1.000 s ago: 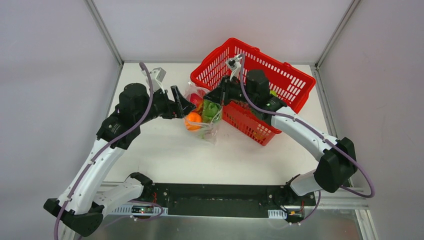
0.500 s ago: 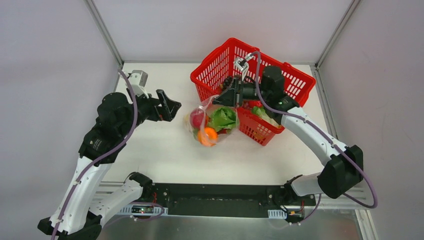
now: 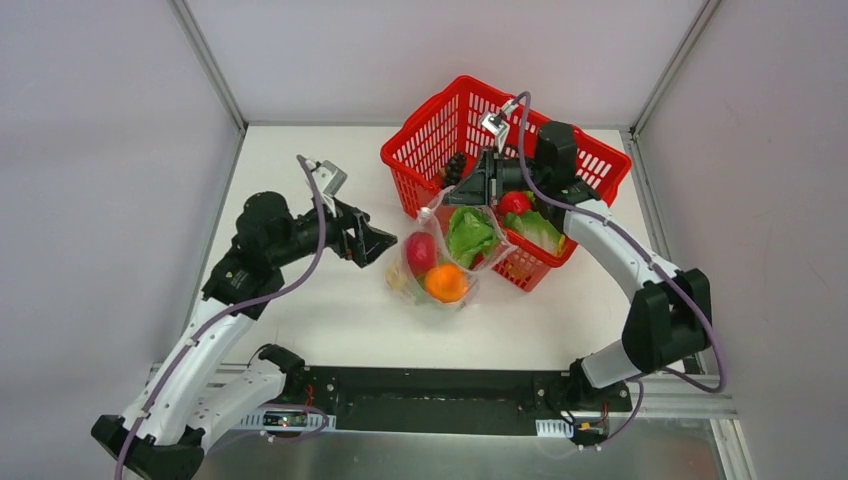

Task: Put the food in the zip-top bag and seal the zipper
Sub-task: Adjust the zipper food storage bag at the center of the board.

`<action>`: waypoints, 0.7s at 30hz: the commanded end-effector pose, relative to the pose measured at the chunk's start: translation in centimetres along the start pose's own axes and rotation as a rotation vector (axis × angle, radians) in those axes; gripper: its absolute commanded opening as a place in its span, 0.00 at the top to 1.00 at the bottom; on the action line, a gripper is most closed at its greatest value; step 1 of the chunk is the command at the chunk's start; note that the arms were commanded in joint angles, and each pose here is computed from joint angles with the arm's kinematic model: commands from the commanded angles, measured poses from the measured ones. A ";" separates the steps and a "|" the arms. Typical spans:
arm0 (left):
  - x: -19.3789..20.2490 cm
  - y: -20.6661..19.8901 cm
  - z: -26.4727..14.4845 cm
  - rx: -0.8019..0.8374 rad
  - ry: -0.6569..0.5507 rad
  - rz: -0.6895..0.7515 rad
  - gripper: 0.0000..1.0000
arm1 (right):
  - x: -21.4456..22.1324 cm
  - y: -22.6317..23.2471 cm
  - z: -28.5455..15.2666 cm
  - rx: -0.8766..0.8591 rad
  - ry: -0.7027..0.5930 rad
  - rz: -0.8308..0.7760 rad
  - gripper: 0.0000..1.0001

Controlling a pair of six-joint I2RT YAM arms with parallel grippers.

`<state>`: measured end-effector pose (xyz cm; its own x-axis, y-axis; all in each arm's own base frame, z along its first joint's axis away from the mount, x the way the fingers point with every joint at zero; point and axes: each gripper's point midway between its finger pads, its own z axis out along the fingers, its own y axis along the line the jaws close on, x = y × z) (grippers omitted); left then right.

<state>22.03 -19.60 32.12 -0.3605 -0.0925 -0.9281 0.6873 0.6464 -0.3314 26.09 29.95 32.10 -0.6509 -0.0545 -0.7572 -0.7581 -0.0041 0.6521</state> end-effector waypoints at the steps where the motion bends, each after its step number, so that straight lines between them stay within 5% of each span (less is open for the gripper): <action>1: -0.2 -0.4 1.9 0.108 -0.080 0.086 0.08 | -1.2 -0.6 0.2 -0.036 0.009 -0.032 1.00; 10: -1.3 3.6 4.6 -0.002 -0.319 0.198 0.09 | -1.1 -1.3 0.5 -0.043 0.029 -0.005 1.00; 21: -0.6 -0.9 6.6 0.322 -0.151 0.310 0.09 | -0.9 -1.2 0.6 -0.046 0.036 0.012 1.00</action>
<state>27.59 -23.93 29.08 -0.1486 -0.1004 -0.9838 0.8236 0.5381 -0.1793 28.17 30.49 30.13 -0.7025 -0.0777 -0.7074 -0.7099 0.0072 0.7042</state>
